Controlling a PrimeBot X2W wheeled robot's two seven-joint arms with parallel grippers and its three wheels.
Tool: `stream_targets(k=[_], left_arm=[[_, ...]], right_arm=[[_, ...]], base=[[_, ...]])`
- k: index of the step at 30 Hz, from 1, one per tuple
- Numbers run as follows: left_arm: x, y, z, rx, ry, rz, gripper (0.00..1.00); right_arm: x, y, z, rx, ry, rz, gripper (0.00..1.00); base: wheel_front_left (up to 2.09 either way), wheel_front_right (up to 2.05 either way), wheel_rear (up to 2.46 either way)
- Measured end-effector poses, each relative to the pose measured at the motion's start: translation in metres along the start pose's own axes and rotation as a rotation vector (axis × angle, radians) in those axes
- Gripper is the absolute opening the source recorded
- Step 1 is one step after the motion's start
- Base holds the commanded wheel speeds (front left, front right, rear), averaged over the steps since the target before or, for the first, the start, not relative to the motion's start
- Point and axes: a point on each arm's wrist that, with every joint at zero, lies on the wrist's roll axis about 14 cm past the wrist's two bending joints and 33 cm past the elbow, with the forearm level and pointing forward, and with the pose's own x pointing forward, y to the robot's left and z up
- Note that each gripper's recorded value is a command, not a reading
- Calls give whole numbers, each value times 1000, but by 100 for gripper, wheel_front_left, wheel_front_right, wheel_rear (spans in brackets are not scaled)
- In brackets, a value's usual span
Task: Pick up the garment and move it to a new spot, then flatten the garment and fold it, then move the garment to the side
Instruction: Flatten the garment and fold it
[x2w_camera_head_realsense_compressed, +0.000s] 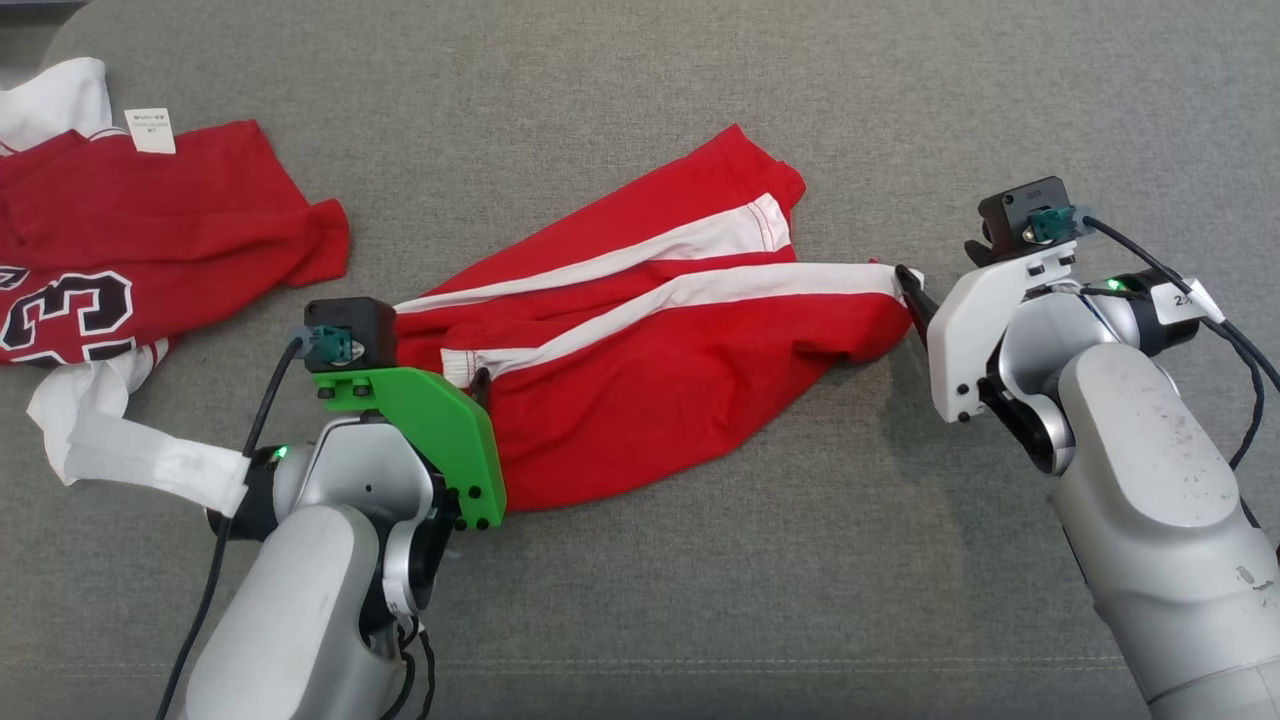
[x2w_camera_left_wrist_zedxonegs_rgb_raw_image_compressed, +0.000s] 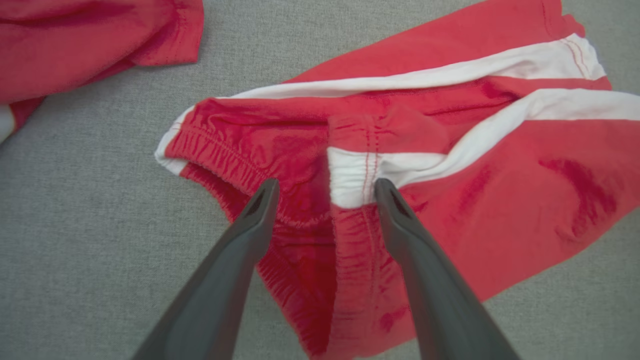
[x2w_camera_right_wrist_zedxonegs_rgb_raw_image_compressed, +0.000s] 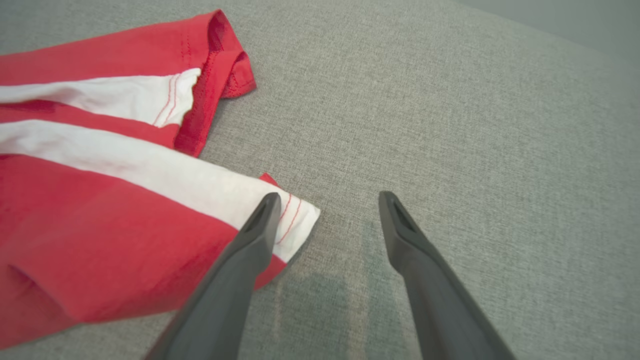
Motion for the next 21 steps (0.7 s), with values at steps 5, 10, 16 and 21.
stream_targets(k=[5, 10, 16, 21], left_arm=[[6, -2, 1, 6, 6, -4, 40], [9, -5, 0, 17, 11, -20, 0], [13, -5, 1, 16, 4, -24, 0], [14, -5, -3, 11, 14, -28, 0]], right_arm=[[5, 5, -4, -3, 12, 15, 100], [9, 13, -12, 8, 35, 40, 100], [14, 13, -21, 16, 65, 49, 100], [17, 12, -20, 55, 69, 45, 100]], base=[[0, 0, 0], [0, 0, 0], [0, 0, 0], [0, 0, 0]])
